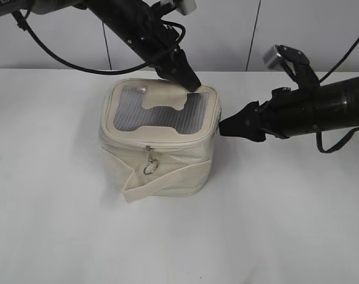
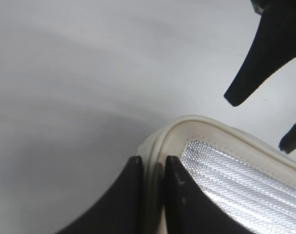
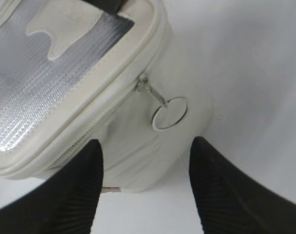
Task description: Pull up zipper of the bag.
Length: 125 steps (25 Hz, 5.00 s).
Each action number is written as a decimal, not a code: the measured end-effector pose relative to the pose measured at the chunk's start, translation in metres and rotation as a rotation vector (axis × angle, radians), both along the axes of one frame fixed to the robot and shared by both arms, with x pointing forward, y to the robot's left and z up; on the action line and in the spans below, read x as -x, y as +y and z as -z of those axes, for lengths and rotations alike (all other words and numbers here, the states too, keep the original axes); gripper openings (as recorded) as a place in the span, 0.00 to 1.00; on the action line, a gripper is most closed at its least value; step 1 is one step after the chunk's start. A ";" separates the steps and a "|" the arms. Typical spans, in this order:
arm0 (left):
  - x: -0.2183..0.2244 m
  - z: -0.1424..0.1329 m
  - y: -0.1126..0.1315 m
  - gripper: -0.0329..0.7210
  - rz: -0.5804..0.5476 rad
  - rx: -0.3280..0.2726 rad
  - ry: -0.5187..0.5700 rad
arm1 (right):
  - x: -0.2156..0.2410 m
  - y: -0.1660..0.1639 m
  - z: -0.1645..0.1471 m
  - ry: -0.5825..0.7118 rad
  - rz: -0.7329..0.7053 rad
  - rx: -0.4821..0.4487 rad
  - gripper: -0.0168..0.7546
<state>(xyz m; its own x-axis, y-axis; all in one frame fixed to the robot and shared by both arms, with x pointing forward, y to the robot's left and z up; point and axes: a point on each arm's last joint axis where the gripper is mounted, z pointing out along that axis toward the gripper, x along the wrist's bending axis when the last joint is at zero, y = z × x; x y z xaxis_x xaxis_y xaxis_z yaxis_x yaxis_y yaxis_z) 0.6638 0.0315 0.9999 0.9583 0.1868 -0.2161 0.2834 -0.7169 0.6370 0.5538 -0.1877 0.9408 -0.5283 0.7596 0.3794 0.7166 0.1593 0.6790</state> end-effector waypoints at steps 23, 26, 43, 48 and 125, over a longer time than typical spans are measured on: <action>0.001 0.001 0.000 0.08 0.001 -0.009 0.010 | -0.030 0.032 0.034 0.025 0.052 0.096 0.24; 0.001 0.001 0.000 0.08 0.000 -0.010 0.011 | -0.030 0.033 0.034 0.031 0.054 0.093 0.04; 0.001 0.001 -0.001 0.08 -0.090 -0.015 0.085 | 0.075 0.048 -0.007 0.047 -0.100 0.046 0.03; 0.001 0.000 -0.002 0.08 -0.133 -0.012 0.122 | 0.099 0.099 -0.001 0.051 -0.187 0.076 0.03; 0.435 -0.062 0.270 0.24 -1.389 0.134 -0.496 | 0.321 -0.105 -0.113 -0.398 0.525 0.215 0.51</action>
